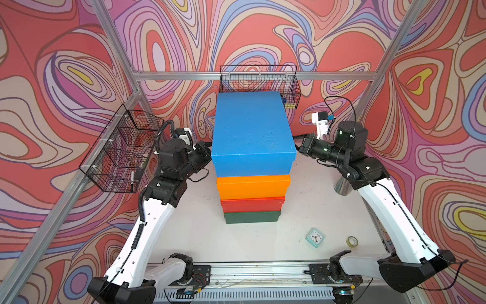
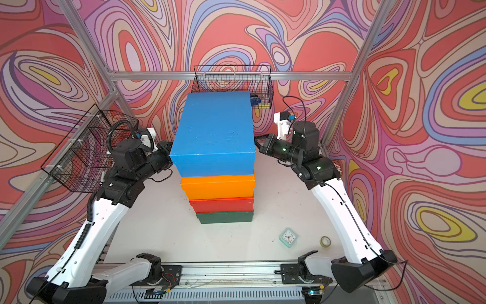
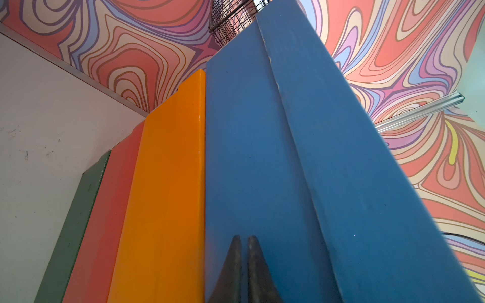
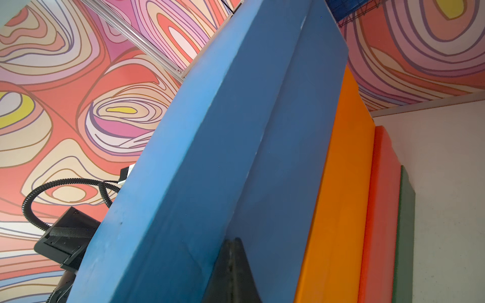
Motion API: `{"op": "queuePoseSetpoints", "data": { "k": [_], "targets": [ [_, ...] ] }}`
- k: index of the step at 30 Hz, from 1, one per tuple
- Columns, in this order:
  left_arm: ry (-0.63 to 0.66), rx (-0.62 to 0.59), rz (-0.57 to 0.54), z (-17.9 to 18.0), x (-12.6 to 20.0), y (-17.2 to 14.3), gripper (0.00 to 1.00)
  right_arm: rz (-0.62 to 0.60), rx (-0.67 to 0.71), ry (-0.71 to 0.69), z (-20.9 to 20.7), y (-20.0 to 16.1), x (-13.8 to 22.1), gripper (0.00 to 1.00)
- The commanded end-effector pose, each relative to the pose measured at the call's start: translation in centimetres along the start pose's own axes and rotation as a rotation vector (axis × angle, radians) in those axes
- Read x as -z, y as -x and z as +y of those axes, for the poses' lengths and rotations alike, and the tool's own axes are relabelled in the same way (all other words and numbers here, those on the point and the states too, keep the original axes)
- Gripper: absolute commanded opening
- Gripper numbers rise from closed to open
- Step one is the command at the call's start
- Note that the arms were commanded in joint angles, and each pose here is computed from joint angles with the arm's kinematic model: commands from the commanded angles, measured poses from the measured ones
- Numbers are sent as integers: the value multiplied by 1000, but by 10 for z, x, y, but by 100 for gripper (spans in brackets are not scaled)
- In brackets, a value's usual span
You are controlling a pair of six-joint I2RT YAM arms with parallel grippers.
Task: Stack the shoeboxes
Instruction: Adjust the shoebox.
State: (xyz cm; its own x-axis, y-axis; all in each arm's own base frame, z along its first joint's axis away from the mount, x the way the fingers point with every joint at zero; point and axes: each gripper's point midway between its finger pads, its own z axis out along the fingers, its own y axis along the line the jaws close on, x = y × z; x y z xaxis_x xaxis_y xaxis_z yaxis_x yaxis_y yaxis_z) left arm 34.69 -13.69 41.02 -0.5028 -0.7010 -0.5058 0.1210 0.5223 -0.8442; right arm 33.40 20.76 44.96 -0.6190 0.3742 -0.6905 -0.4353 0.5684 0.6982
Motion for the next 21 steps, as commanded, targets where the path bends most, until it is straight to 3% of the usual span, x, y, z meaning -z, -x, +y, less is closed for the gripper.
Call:
{"op": "queuePoseSetpoints", "data": {
  "k": [1,21],
  "targets": [
    [-96,-14,41,-24,3,-11,10,7,25,70,23,0,8,2],
    [-77,-25,9,-23,15,-8,10,39,-9,67,15,-16,10,2]
  ]
}}
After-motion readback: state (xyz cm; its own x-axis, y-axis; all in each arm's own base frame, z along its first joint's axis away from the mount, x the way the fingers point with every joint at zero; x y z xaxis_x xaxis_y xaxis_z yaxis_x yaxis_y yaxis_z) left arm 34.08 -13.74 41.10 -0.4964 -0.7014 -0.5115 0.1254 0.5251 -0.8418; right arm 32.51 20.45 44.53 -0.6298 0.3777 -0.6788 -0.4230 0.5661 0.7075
